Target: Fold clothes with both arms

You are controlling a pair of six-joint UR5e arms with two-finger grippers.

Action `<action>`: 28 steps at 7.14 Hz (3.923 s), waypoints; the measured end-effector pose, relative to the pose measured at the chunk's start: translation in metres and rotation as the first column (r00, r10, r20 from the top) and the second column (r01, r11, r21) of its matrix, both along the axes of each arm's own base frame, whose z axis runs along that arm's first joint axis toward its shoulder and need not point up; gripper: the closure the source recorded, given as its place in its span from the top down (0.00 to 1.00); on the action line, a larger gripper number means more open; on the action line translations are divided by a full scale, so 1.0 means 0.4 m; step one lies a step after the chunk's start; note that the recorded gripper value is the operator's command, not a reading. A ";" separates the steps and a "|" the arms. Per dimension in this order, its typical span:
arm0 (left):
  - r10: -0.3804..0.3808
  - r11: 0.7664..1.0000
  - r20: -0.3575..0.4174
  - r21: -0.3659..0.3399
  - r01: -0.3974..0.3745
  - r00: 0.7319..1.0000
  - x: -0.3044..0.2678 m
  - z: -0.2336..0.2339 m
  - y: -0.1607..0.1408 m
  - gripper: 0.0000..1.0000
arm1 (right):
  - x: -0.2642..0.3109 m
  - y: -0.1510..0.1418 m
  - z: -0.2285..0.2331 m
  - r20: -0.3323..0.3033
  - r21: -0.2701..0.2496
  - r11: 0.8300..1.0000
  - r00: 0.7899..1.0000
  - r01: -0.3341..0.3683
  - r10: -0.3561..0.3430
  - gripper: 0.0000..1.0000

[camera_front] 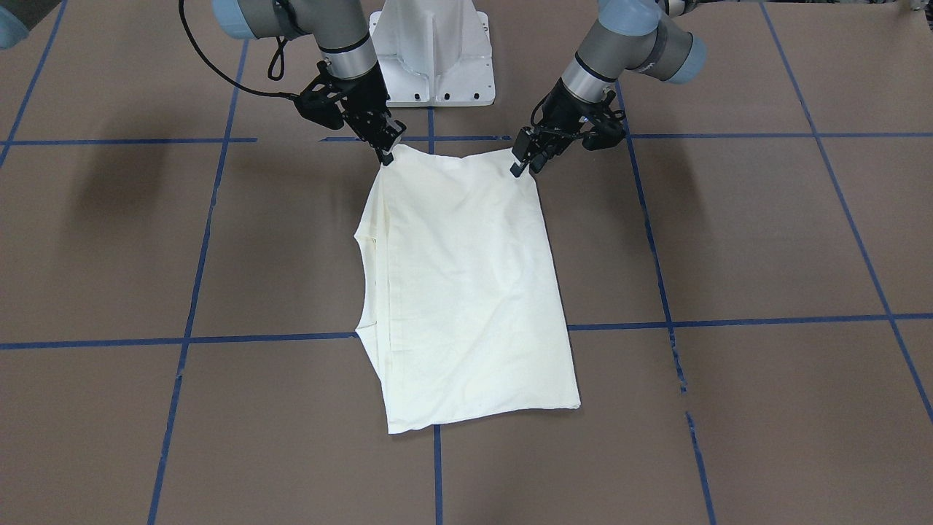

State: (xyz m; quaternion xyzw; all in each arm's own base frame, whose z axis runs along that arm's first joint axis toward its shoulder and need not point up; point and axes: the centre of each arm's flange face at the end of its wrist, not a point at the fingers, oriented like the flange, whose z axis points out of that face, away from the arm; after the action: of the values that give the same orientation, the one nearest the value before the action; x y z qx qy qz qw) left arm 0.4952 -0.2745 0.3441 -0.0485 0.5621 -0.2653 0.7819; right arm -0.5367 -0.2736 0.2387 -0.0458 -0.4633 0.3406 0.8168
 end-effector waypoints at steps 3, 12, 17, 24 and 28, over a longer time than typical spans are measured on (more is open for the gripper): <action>0.020 0.999 0.024 -0.029 -0.019 1.000 0.019 0.016 0.035 0.00 | 0.000 0.001 0.006 -0.004 -0.001 1.000 1.000 0.002 -0.002 0.00; 0.031 1.000 -0.135 0.006 -0.031 0.990 -0.241 -0.290 -0.081 0.00 | 0.248 -0.083 -0.151 0.037 -0.007 1.000 0.999 -0.010 0.010 0.00; -0.036 0.983 0.172 0.186 0.003 0.984 -0.203 -0.219 -0.524 0.00 | 0.127 -0.635 -0.155 0.063 -0.057 0.993 0.992 -0.103 0.106 0.00; -0.096 0.942 0.137 0.332 0.045 0.986 -0.182 -0.042 -0.785 0.38 | -0.067 -0.838 0.008 0.045 -0.061 0.991 0.992 -0.116 0.119 0.00; -0.009 0.912 0.036 0.409 -0.007 0.999 -0.253 0.099 -0.714 0.00 | -0.063 -0.848 0.010 0.044 -0.059 0.991 0.991 -0.121 0.124 0.00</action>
State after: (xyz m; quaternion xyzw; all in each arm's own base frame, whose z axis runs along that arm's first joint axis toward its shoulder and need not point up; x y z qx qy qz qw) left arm 0.3940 -0.5601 0.3837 0.1214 0.5905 -0.1430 0.7849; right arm -0.5618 -0.6127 0.2427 -0.0483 -0.4750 0.4017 0.7815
